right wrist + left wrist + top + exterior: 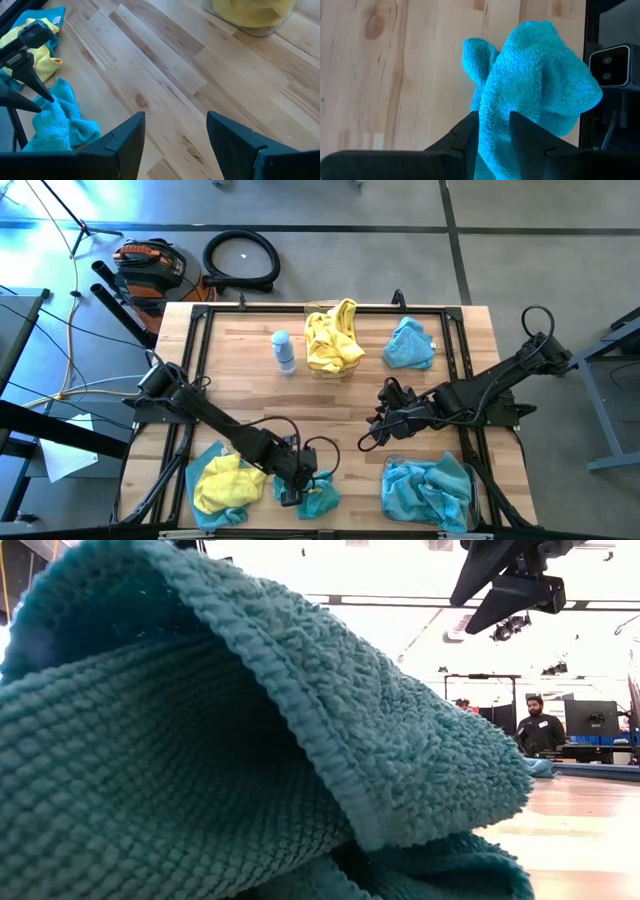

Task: Sort microfiber towel by color & place in baskets
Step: Put the blue towel into the bottom transparent bin

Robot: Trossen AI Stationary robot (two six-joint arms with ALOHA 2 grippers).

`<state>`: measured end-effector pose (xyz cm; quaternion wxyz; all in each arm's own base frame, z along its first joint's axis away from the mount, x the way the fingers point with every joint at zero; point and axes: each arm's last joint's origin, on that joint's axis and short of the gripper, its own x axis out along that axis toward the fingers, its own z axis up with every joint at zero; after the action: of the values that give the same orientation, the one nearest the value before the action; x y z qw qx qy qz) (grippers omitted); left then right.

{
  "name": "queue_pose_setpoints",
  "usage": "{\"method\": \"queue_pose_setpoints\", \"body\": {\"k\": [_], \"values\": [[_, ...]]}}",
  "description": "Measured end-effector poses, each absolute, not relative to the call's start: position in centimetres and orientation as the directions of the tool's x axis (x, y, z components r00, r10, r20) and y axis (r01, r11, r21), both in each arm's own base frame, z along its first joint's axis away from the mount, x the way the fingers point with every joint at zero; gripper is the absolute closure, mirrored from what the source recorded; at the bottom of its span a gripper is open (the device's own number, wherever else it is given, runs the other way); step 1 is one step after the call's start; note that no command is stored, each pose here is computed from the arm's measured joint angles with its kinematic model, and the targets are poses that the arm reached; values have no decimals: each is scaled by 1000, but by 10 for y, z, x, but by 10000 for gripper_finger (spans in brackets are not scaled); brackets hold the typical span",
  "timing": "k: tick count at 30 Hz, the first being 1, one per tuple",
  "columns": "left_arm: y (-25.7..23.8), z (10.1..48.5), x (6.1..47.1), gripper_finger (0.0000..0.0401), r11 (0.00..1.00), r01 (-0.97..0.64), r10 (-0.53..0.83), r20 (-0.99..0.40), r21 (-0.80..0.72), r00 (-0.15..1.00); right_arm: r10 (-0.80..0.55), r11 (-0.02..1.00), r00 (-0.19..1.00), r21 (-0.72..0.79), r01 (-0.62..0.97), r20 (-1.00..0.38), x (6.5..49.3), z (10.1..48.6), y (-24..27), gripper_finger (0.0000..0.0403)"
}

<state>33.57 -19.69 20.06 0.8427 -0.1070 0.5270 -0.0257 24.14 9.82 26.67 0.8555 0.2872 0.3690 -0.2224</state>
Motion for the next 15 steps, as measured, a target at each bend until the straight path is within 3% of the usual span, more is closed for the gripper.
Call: {"method": "queue_pose_setpoints", "body": {"k": [10,15], "values": [[-213,157,345,310,965,-76,-206,-907,-250,368,-169,732,629,330,596,-759,241,267,98,195],[-211,150,345,370,969,-91,-189,-922,-231,337,-163,728,642,348,590,-749,243,268,99,195]]}}
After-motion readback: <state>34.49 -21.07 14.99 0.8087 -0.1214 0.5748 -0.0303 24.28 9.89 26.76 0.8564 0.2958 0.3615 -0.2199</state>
